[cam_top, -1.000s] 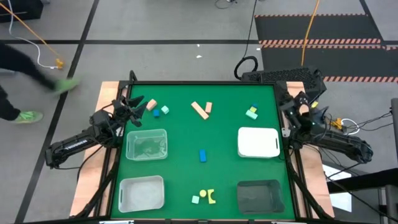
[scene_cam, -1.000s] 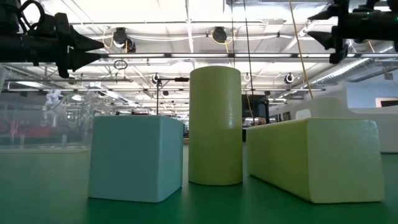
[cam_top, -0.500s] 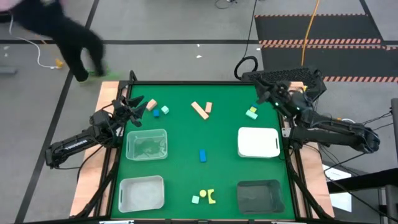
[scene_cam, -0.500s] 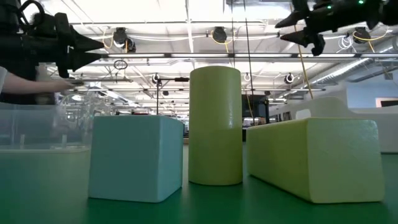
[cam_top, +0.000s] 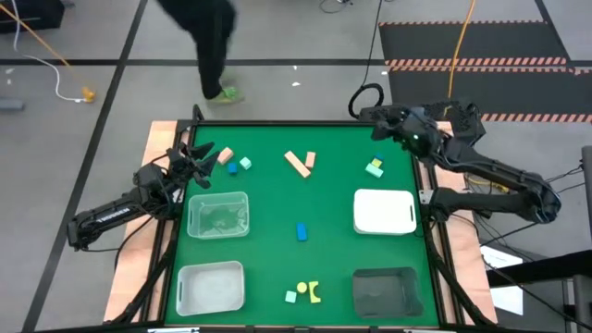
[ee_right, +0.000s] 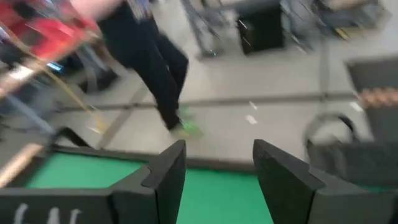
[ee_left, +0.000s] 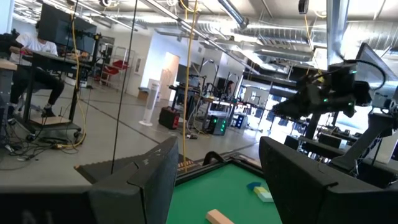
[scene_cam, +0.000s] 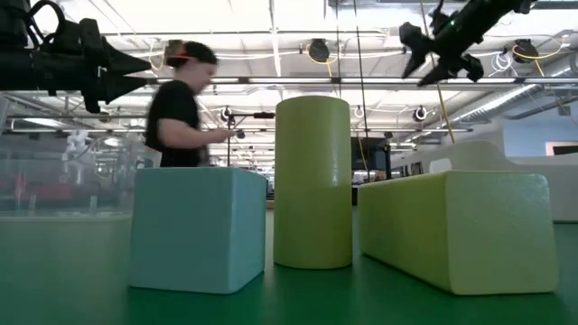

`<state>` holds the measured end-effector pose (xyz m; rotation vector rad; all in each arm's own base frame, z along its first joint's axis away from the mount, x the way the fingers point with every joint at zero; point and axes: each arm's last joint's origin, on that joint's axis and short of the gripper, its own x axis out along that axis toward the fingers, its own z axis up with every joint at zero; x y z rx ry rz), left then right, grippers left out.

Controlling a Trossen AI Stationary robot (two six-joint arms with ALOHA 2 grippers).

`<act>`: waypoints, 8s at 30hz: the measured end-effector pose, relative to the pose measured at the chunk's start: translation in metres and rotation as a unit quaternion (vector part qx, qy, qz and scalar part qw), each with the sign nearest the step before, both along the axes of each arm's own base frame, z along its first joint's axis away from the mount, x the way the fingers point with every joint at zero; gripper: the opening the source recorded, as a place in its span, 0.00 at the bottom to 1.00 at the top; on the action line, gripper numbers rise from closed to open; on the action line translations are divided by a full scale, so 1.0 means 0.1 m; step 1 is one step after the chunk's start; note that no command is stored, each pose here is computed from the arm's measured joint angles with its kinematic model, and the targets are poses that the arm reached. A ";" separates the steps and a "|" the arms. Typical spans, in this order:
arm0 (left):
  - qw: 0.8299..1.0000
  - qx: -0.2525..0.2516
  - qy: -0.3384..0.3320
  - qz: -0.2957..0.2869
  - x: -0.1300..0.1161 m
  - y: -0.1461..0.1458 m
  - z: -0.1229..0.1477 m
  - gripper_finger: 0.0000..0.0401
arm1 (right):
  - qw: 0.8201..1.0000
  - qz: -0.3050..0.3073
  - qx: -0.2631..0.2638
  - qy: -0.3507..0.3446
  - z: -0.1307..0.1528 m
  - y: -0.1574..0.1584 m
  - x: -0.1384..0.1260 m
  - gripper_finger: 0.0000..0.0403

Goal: Sort & place blocks by color
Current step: Put the top right blue block into the white bin, then put the top left light blue block into the black bin

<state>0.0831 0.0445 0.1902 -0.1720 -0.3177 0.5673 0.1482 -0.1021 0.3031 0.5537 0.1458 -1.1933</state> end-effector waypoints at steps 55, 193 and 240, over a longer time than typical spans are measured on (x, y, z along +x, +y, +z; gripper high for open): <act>1.000 0.000 0.000 0.000 0.00 0.00 0.00 0.56 | 0.879 0.077 0.366 0.296 -1.47 -0.76 0.26 0.45; 0.836 -0.234 -0.437 -0.237 -0.22 -0.11 0.43 0.56 | 0.703 0.564 0.356 -0.247 -0.47 0.81 0.87 0.18; 0.835 -0.349 -0.329 -0.270 -0.03 -0.16 0.24 0.56 | 0.788 0.419 0.350 0.284 -0.60 0.92 0.14 0.41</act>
